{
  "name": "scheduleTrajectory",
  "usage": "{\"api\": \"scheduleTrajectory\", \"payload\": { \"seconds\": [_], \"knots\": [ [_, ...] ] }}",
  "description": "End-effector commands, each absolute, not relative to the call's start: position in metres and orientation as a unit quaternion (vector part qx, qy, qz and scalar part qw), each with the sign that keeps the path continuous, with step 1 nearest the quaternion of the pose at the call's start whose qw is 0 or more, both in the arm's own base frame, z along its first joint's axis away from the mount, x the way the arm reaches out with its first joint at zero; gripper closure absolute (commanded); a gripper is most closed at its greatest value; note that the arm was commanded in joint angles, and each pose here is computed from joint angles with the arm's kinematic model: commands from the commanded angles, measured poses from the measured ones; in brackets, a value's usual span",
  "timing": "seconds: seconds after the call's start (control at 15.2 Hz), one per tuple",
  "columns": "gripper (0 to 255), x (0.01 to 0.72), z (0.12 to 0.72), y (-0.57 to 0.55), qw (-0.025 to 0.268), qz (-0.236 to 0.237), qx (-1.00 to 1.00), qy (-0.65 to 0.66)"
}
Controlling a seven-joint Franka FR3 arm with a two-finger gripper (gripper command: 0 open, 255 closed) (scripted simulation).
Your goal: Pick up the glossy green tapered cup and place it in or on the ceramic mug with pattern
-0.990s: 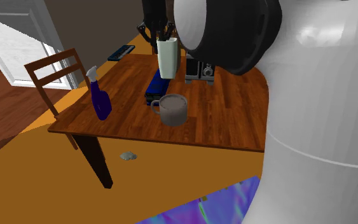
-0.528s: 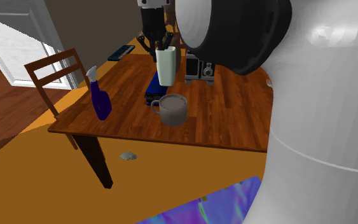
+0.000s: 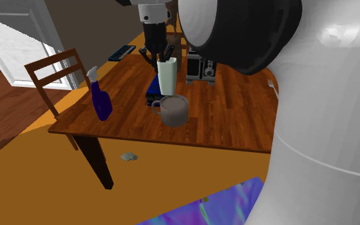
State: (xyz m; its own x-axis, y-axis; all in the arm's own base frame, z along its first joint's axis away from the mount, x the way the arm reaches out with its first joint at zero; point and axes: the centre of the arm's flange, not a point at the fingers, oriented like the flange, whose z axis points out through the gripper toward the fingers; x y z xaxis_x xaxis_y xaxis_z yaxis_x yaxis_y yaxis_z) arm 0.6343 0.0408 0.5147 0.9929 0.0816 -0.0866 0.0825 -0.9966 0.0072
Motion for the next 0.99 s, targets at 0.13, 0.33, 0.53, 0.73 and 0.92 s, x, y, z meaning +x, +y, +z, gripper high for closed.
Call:
{"api": "scheduleTrajectory", "payload": {
  "seconds": [0.13,0.33,0.53,0.73,0.92],
  "knots": [
    [255,0.634,0.494,0.04,0.005,-0.043,0.998,0.041],
    [255,0.634,0.478,0.04,0.005,-0.043,0.998,0.041],
    [255,0.634,0.475,0.04,0.005,-0.043,0.998,0.041],
    [255,0.634,0.475,0.04,0.005,-0.043,0.998,0.041],
    [255,0.634,0.475,0.04,0.005,-0.043,0.998,0.041]
  ]
}}
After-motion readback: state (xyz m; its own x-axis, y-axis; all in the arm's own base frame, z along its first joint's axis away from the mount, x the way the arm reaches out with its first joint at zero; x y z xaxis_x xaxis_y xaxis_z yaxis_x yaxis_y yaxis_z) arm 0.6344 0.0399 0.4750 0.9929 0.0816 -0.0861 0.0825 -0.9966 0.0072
